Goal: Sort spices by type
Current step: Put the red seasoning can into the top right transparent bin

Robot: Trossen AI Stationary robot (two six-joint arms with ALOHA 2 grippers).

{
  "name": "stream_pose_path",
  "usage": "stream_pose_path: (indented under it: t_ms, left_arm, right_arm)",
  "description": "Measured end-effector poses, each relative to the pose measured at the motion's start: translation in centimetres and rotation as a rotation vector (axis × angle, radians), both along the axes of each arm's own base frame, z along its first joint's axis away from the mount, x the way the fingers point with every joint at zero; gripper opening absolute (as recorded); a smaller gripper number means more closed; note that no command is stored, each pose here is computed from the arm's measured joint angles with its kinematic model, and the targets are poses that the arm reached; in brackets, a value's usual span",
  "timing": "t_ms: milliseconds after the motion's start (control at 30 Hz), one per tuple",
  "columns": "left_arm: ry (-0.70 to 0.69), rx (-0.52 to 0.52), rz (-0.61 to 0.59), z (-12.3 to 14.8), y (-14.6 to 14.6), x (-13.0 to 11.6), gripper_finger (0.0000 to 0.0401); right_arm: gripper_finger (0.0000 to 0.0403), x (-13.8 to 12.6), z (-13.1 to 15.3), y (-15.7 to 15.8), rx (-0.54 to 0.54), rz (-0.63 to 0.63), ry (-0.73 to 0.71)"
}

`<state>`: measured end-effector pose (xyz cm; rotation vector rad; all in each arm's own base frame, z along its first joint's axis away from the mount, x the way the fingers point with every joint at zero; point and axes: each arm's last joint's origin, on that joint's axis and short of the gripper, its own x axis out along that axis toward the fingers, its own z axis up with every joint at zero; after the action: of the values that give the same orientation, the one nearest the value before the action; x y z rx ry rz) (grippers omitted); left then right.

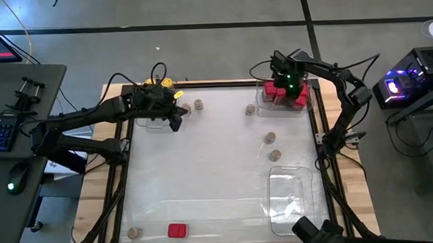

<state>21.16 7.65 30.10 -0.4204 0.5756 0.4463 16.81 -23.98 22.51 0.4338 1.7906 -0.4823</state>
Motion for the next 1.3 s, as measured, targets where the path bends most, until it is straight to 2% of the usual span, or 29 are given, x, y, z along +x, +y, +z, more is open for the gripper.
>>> stream_pose_path:
  t_ms: [133, 333, 667, 767, 933, 1033, 1133, 1233, 1300]
  left_arm:
    - [0.000, 0.000, 0.000, 0.0, 0.0, 0.0, 0.0000]
    - [0.000, -0.001, 0.000, 0.0, 0.0, 0.0, 0.0000]
    - [0.002, 0.006, -0.005, 0.0, 0.0, 0.0, 0.0000]
    - [0.004, 0.012, -0.010, 0.0, 0.0, 0.0, 0.0000]
    - [0.007, 0.019, -0.016, 0.0, 0.0, 0.0, 0.0000]
    - [0.010, 0.029, -0.024, 0.0, 0.0, 0.0, 0.0000]
    - [0.012, 0.031, -0.026, 0.0, 0.0, 0.0, 0.0000]
    - [0.010, 0.033, -0.027, 0.0, 0.0, 0.0, 0.0000]
    - [-0.002, 0.038, -0.026, 0.1, 0.0, 0.1, 0.0000]
  right_arm:
    - [0.0000, -0.3, 0.0, -0.2, -0.007, 0.033, 0.030]
    - [0.0000, -0.3, 0.0, -0.2, 0.027, 0.195, 0.046]
    - [0.0000, 0.5, 1.0, 1.0, 0.001, 0.234, 0.034]
    - [0.0000, 0.3, 1.8, 1.4, -0.038, 0.151, 0.003]
    - [0.0000, -1.1, 2.8, 1.8, -0.062, -0.203, -0.099]
    - [0.0000, -2.5, 2.0, 2.8, -0.052, -0.369, -0.070]
    - [0.0000, -3.4, 1.3, 4.0, -0.041, -0.425, -0.059]
    - [0.0000, -3.4, 1.3, 4.8, -0.037, -0.484, -0.140]
    - [0.0000, -3.7, 1.4, 5.1, -0.080, -0.506, -0.132]
